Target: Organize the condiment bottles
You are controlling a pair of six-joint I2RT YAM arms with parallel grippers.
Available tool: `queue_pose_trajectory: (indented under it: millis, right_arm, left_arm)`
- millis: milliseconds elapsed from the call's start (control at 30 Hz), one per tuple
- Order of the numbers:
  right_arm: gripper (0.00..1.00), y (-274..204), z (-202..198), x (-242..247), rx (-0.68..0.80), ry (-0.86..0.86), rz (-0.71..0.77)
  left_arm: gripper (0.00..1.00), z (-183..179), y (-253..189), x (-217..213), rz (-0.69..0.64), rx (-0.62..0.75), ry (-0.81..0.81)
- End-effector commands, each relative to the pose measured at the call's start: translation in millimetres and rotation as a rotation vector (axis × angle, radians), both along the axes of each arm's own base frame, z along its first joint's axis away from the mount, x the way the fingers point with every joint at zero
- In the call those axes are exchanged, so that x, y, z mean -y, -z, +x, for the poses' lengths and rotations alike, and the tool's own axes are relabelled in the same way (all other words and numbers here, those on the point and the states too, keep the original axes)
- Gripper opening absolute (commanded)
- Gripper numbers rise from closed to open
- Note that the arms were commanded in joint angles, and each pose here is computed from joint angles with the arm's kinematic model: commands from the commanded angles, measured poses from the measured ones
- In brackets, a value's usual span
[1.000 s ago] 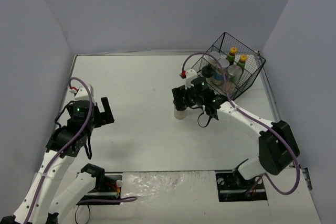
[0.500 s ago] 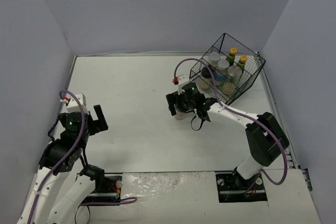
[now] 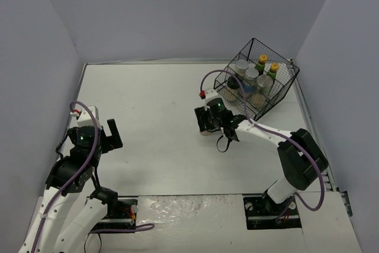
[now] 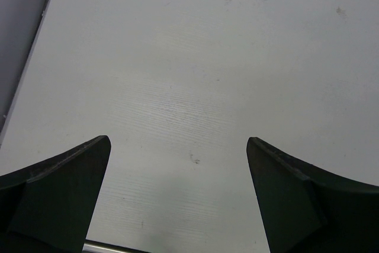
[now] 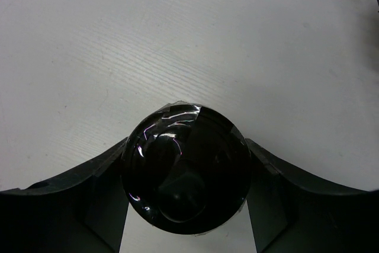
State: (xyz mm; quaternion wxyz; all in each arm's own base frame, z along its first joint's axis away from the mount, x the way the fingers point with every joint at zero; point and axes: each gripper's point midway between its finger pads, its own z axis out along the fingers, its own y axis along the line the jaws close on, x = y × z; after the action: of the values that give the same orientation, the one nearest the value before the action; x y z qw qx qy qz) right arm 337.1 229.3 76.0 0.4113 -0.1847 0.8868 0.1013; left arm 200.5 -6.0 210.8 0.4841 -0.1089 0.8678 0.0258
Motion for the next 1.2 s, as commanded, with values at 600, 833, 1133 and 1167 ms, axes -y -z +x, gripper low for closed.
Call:
queue_pose_trajectory:
  millis: [600, 833, 1133, 1167]
  right_arm:
    - [0.0, -196, 65, 141, 0.396, 0.752, 0.252]
    - [0.0, -179, 82, 169, 0.376, 0.884, 0.254]
    - [0.0, -137, 88, 192, 0.357, 0.994, 0.186]
    - [0.0, -133, 88, 196, 0.358, 1.007, 0.185]
  left_arm:
    - [0.97, 10, -14, 1, -0.009, 0.056, 0.002]
    - [0.97, 10, -15, 0, -0.005, 0.056, -0.001]
    - [0.97, 10, -14, 0, -0.003, 0.054, 0.0]
    - [0.97, 10, -14, 0, -0.003, 0.055, 0.0]
